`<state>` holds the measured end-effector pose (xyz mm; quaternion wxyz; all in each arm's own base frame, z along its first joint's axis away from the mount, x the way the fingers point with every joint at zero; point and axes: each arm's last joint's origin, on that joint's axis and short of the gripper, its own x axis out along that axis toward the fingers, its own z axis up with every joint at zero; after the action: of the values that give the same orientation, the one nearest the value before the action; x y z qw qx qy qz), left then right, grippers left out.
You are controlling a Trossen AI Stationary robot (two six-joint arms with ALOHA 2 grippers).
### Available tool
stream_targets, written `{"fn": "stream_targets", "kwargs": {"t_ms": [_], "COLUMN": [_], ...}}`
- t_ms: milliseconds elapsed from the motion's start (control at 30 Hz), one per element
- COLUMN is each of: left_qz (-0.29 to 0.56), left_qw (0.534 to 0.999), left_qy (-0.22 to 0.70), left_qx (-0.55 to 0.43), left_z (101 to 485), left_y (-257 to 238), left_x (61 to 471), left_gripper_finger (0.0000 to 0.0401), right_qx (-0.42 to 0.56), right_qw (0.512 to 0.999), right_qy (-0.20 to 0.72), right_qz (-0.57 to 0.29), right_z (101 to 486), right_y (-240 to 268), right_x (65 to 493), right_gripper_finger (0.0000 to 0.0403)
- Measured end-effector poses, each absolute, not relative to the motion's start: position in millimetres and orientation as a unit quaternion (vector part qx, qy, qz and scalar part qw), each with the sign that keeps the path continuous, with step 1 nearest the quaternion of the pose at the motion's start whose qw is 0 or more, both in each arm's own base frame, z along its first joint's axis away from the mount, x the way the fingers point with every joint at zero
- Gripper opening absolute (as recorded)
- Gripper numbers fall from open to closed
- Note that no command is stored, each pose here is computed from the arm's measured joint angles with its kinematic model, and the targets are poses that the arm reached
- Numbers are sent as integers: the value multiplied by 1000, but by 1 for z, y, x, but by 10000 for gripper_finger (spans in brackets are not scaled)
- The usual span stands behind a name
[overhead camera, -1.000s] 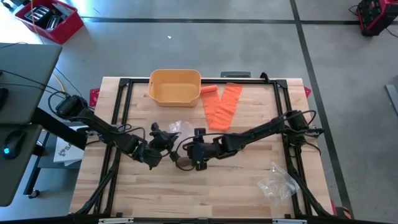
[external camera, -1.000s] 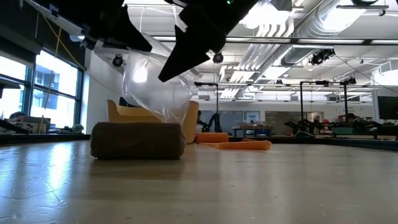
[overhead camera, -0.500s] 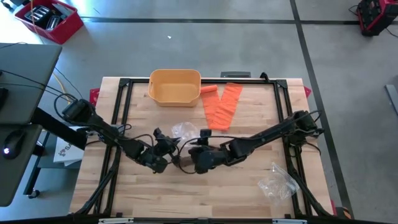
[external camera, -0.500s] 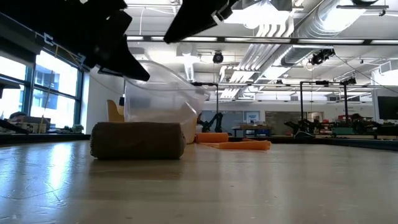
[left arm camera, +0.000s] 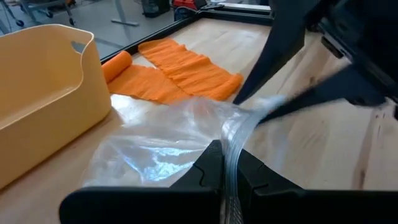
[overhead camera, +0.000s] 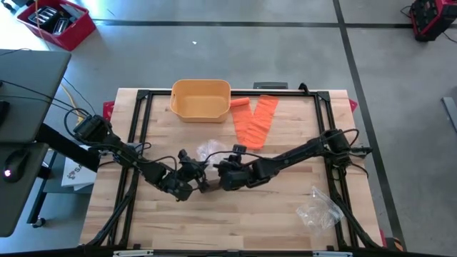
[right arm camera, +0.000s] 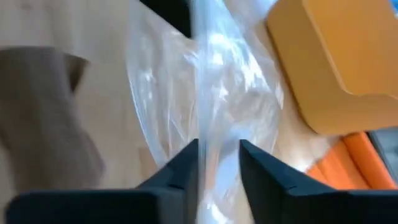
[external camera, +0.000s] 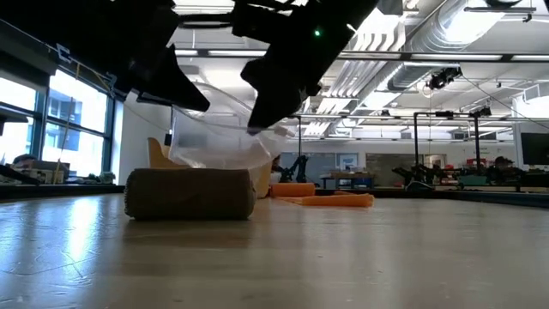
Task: Roll bandage
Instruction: Put the brown bandage into the left transparent zip bag
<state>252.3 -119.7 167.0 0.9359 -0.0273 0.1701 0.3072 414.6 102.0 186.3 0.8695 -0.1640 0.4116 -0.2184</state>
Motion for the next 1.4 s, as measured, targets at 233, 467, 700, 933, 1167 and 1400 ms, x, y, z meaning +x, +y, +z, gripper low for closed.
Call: {"fn": "stream_targets", "kwargs": {"t_ms": [233,467,700,933,1167,1400], "left_qz": [275,254,254,261,274,265], "left_qw": [943,943,926,899,866,875], "left_qy": [187,208,236,292,378,363], "left_qx": [-21,52,152,195,179,179], "left_z": [168,175,196,222,229,237], "left_y": [-121,-119,-112,-111,-107,-109], "left_x": [255,263,278,285,270,268], "left_gripper_finger": [50,168,207,196,196,196], "right_qx": [-177,-162,-167,-179,-160,-146], "right_qw": [861,862,857,839,840,846], "right_qy": [417,436,449,477,483,480], "right_qz": [-232,-199,-189,-193,-190,-179], "right_z": [187,186,200,207,205,206], "right_y": [99,89,85,79,76,75], "right_x": [413,416,419,417,417,419], "right_gripper_finger": [10,2,0,0,0,0]}}
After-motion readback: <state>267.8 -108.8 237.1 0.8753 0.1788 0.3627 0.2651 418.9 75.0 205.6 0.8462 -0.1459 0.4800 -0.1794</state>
